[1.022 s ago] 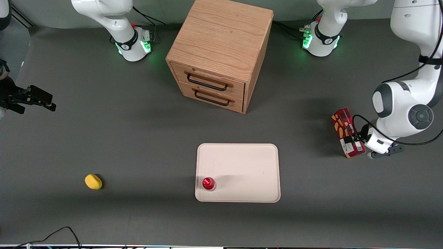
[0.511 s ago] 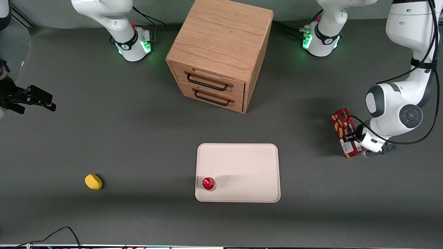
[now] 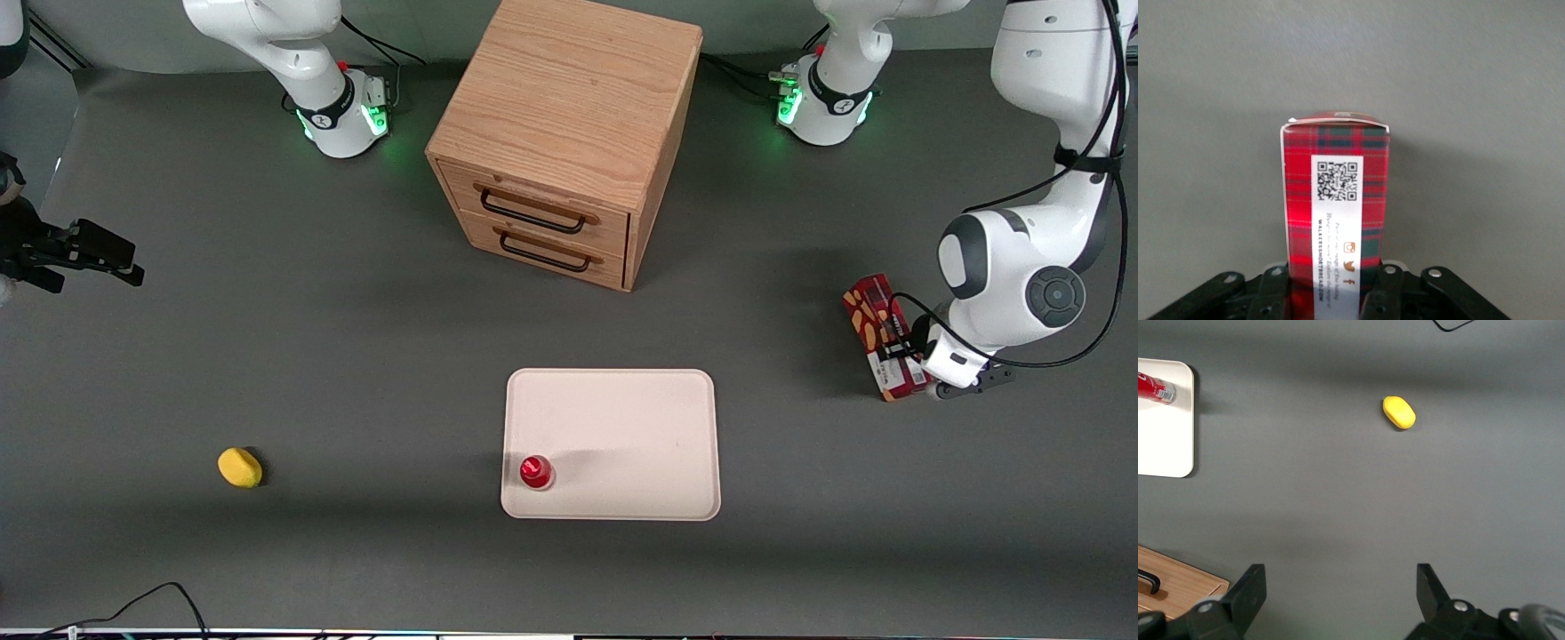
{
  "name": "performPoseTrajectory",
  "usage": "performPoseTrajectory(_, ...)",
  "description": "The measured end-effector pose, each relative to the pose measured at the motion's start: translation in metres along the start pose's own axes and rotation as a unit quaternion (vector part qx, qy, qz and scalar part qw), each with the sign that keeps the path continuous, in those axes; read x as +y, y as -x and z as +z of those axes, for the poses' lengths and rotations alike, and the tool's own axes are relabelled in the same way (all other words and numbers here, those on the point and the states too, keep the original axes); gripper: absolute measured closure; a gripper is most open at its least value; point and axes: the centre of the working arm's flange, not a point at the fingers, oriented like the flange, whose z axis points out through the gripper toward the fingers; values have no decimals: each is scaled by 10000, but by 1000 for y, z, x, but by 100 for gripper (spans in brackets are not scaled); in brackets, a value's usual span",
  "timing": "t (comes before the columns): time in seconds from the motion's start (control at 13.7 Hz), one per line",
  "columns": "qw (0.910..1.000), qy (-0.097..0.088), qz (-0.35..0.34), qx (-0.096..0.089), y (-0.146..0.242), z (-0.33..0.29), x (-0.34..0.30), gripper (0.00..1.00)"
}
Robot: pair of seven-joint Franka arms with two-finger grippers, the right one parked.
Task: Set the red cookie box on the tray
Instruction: 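Close the left gripper around the cookie box's middle, then lift the cookie box with the left gripper toward the cabinet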
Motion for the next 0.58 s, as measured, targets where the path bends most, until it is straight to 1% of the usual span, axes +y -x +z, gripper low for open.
performPoseTrajectory(0.22,9998,87,172,-42,20,-73,16,68)
performPoseTrajectory(0.29,9996,102,234,-105,29,-100,20,68)
performPoseTrajectory(0.44,9989,91,352,-300,44,-151,27,68)
performPoseTrajectory(0.58,9977,5,476,-474,53,-203,33,68)
